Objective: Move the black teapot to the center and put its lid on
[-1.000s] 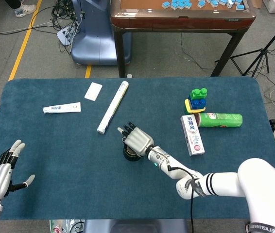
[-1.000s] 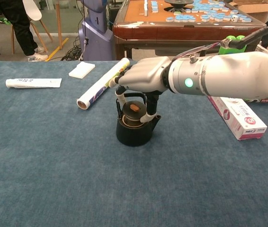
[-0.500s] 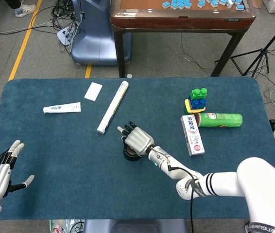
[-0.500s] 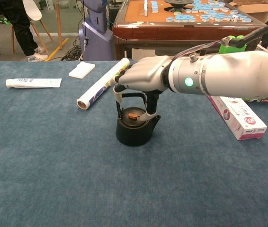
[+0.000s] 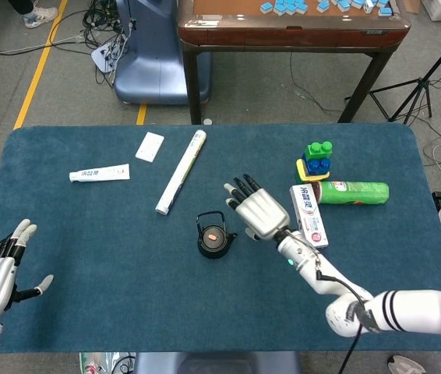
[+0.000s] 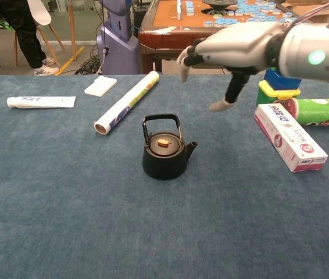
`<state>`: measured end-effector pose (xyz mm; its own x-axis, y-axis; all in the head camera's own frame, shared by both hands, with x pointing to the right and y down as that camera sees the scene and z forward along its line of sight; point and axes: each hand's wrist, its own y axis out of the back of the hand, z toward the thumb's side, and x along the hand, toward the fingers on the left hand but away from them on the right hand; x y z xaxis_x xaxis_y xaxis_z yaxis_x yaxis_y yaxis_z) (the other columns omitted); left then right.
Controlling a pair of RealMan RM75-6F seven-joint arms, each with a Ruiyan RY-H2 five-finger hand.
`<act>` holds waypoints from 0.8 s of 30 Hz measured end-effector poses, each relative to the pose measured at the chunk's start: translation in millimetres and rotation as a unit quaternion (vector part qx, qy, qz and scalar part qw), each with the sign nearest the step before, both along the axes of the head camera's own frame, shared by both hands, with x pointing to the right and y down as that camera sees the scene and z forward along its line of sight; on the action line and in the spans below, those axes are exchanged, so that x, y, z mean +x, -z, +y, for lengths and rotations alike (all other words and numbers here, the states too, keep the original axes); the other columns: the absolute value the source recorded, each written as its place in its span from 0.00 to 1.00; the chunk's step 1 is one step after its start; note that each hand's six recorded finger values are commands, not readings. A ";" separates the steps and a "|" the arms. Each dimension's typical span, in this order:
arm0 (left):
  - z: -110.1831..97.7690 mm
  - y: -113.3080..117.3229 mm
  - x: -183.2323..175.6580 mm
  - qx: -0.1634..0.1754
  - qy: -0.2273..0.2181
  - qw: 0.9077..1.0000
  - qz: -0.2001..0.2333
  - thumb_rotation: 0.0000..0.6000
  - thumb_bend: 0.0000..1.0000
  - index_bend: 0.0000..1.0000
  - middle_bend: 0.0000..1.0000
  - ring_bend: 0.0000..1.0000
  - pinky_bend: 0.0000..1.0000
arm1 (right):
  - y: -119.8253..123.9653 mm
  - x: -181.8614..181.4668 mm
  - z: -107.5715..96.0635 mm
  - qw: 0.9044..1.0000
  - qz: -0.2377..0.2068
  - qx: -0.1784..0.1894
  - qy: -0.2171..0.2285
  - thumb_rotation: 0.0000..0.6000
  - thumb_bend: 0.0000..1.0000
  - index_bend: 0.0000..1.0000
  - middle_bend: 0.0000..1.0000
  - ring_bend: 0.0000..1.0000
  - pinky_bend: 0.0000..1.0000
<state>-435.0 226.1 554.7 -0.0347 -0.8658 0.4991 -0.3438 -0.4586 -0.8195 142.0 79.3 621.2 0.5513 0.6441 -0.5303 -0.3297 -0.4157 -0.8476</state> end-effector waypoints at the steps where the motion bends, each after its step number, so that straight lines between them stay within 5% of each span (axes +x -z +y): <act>1: -0.7 -0.8 -0.1 0.001 -0.001 1.000 -0.002 1.00 0.23 0.00 0.00 0.00 0.04 | 3.9 9.1 -0.3 1.000 -0.003 0.004 -0.012 1.00 0.28 0.24 0.14 0.00 0.06; 11: -4.6 -3.8 3.9 0.012 -0.012 1.000 -0.017 1.00 0.23 0.00 0.00 0.00 0.04 | 42.0 106.6 17.0 0.991 -0.006 0.059 -0.117 1.00 0.29 0.24 0.15 0.00 0.08; 24: -4.7 -2.8 11.9 0.031 -0.024 0.999 -0.027 1.00 0.23 0.00 0.00 0.00 0.04 | 69.8 232.7 74.8 0.963 0.053 0.103 -0.243 1.00 0.29 0.24 0.15 0.00 0.09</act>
<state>-423.0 221.5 557.5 -0.0178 -0.8961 0.4434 -0.2768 -0.4217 -0.8634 374.7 154.2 551.4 0.1083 0.9101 -0.4001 -0.2276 -0.3691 -0.9011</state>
